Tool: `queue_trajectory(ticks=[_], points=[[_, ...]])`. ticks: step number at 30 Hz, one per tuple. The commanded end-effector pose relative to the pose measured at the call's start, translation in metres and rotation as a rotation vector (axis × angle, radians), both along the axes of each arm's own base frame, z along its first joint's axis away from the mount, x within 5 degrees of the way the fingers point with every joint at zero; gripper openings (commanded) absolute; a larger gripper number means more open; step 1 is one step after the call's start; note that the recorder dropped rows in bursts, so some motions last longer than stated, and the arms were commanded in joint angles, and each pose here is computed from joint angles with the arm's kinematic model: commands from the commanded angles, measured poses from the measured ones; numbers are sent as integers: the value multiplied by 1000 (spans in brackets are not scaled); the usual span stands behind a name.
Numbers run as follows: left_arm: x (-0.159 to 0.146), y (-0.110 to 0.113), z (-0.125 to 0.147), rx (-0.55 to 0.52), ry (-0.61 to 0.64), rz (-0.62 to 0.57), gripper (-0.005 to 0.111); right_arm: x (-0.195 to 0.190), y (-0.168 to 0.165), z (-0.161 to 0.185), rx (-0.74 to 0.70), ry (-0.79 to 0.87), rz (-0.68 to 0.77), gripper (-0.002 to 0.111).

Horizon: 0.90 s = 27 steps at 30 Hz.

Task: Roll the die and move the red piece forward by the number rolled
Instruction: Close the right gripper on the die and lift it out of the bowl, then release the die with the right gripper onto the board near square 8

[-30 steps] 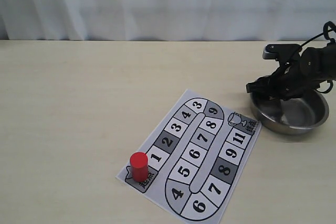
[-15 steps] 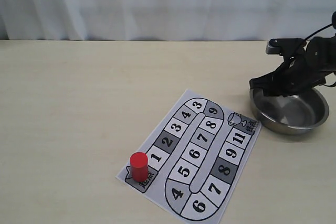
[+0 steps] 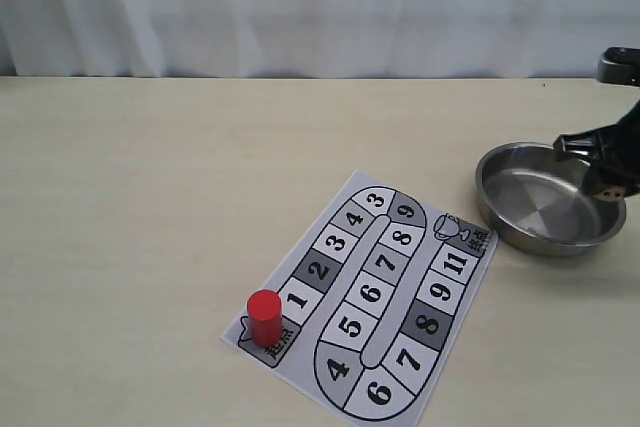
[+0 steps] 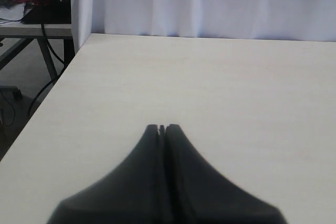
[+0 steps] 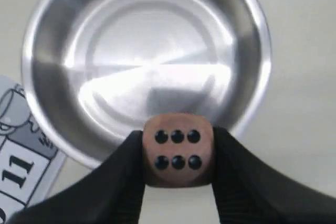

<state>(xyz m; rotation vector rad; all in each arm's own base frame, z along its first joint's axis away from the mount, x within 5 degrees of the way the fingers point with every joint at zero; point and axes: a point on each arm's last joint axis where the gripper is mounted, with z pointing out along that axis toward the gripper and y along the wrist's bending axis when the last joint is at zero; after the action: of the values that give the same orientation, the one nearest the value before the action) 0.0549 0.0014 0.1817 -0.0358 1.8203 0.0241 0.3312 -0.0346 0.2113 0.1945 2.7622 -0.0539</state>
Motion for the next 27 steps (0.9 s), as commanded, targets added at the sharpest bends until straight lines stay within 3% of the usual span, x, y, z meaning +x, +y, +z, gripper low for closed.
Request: queue_trajectory(ticks=[1, 7, 11, 14, 17, 19, 22, 25, 27], points=[[0, 0, 3, 4, -20, -7, 0, -36, -7, 3, -69, 53, -45, 4], [0, 0, 3, 4, -20, -7, 0, -64, -9, -18, -130, 179, -33, 4], [0, 0, 3, 4, -20, -7, 0, -65, -7, -33, -107, 142, -21, 4], [0, 0, 3, 4, -20, -7, 0, -61, 1, -36, -21, 87, -48, 4], [0, 0, 3, 4, -20, -7, 0, -57, 15, -37, 107, 58, 88, 6], [0, 0, 3, 4, -20, -7, 0, -54, 28, -39, 233, 36, 155, 15], [0, 0, 3, 4, -20, -7, 0, -46, 41, -44, 395, -10, 173, 41], [0, 0, 3, 4, -20, -7, 0, -41, 42, -52, 429, -8, 112, 64], [0, 0, 3, 4, -20, -7, 0, -39, 39, -54, 414, -4, 81, 71]])
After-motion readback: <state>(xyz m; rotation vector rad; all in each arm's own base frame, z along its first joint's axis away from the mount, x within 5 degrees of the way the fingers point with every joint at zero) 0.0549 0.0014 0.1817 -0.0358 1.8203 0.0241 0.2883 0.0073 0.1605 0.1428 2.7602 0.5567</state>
